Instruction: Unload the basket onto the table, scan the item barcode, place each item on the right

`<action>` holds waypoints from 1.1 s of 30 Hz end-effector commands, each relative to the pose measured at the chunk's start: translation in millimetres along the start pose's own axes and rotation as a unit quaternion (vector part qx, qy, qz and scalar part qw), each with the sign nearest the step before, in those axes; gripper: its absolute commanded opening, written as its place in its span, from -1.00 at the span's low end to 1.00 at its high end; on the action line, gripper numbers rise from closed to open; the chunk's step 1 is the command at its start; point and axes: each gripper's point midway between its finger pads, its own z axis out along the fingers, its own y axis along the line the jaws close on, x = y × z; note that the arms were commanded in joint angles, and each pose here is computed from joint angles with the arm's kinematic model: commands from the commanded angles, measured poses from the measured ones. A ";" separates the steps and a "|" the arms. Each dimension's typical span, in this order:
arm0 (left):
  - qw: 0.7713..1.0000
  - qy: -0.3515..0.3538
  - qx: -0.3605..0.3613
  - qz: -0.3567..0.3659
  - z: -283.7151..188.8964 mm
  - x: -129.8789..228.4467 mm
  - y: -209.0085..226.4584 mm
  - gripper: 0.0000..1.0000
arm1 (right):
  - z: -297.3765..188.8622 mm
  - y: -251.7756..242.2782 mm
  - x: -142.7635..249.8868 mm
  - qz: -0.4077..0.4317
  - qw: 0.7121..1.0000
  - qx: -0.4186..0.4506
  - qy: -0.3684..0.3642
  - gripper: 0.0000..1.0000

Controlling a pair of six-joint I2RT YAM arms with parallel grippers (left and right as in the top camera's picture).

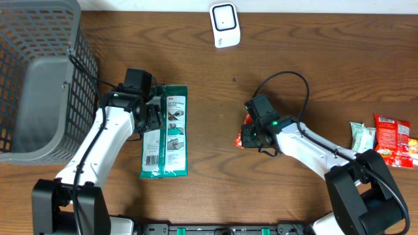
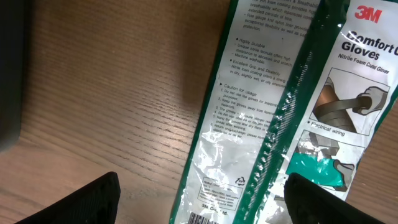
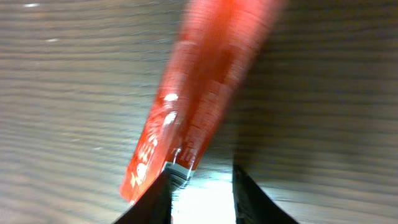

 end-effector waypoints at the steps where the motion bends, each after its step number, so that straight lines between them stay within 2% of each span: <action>1: 1.000 -0.011 0.001 -0.002 -5.1 -6.5 1.0 0.70 | 5.3 20.7 17.3 0.045 0.997 -0.050 0.033 -0.33; 5: 1.000 -0.011 0.001 -0.002 -5.1 -6.5 1.0 0.70 | 5.2 43.0 9.0 0.047 0.996 -0.077 0.007 -0.26; 9: 1.000 -0.011 0.001 -0.002 -5.1 -6.5 1.0 0.71 | 2.7 71.9 -0.2 0.014 0.993 -0.109 -0.031 -0.04; 14: 1.000 -0.011 0.001 -0.002 -5.2 -6.6 1.0 0.70 | -0.7 94.0 -9.1 -0.015 0.990 -0.116 -0.081 0.14; 16: 1.000 -0.011 0.001 -0.002 -5.1 -6.5 1.0 0.70 | -1.7 96.6 -12.7 -0.023 0.989 -0.111 -0.097 0.15; 21: 1.000 -0.011 0.001 -0.002 -5.2 -6.6 1.0 0.70 | -12.7 91.9 -30.6 -0.056 0.984 -0.109 -0.127 0.17; 28: 1.000 -0.011 0.001 -0.002 -5.2 -6.6 1.0 0.70 | -47.0 57.3 -87.4 0.008 0.973 -0.113 -0.200 0.17; 33: 1.000 -0.011 0.001 -0.002 -5.1 -6.5 1.0 0.70 | -32.3 30.3 -94.6 0.036 0.977 -0.089 -0.191 0.20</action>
